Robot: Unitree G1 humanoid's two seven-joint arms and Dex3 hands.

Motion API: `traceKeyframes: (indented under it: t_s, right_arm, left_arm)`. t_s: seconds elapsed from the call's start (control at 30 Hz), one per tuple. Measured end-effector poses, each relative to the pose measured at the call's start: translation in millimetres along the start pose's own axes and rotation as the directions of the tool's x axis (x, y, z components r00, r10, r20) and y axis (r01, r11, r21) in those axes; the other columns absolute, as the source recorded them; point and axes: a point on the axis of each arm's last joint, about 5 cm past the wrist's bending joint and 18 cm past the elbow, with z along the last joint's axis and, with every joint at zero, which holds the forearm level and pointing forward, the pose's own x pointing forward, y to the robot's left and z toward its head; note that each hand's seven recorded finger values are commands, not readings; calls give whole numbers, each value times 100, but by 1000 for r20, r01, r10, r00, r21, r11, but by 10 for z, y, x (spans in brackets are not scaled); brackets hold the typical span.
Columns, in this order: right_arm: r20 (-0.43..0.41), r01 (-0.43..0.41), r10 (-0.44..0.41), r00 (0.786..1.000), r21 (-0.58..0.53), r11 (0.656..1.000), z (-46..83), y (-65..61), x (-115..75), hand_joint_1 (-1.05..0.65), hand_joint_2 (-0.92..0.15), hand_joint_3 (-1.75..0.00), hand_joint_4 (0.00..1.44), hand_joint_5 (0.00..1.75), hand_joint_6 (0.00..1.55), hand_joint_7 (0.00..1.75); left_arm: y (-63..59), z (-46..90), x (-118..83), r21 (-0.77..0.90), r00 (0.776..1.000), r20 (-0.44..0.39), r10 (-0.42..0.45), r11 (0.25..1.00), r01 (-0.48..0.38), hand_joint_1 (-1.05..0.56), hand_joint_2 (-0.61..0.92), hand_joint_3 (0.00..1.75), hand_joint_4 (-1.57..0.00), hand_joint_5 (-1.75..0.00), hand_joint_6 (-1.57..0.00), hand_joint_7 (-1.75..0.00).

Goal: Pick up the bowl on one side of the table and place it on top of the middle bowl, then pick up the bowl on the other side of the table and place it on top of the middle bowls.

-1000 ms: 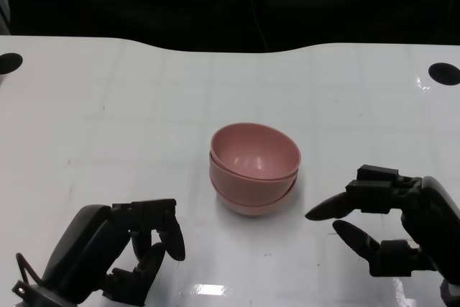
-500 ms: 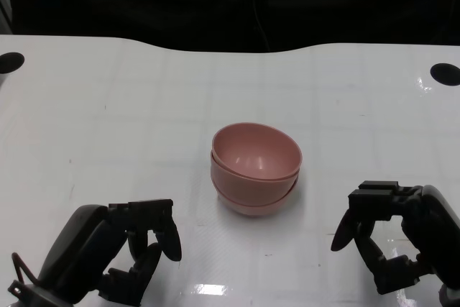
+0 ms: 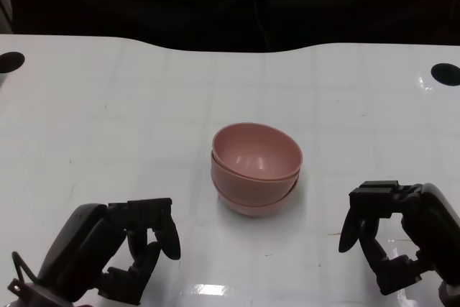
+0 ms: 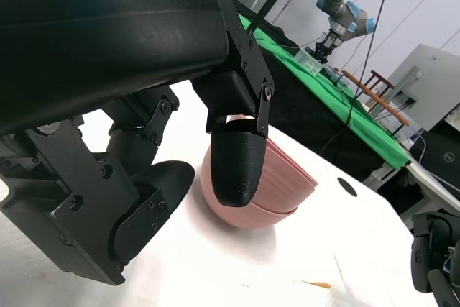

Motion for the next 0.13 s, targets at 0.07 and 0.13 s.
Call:
traceKeyframes:
  t_s: [0.07, 0.13]
  right_arm:
    - [-2, -10, 10, 1000, 6, 1000, -7, 8, 2, 30, -3, -174, 102, 168, 97, 136]
    - [-6, -26, 26, 1000, 13, 1000, -15, 15, 1, 28, -2, -174, 102, 167, 97, 134]
  left_arm:
    - [6, -12, 1, -25, 1000, -6, 6, 1000, -6, 6, 21, 159, -90, -166, -86, -142]
    - [10, -23, 4, -39, 1000, -10, 8, 999, -8, 6, 21, 159, -91, -165, -87, -141]
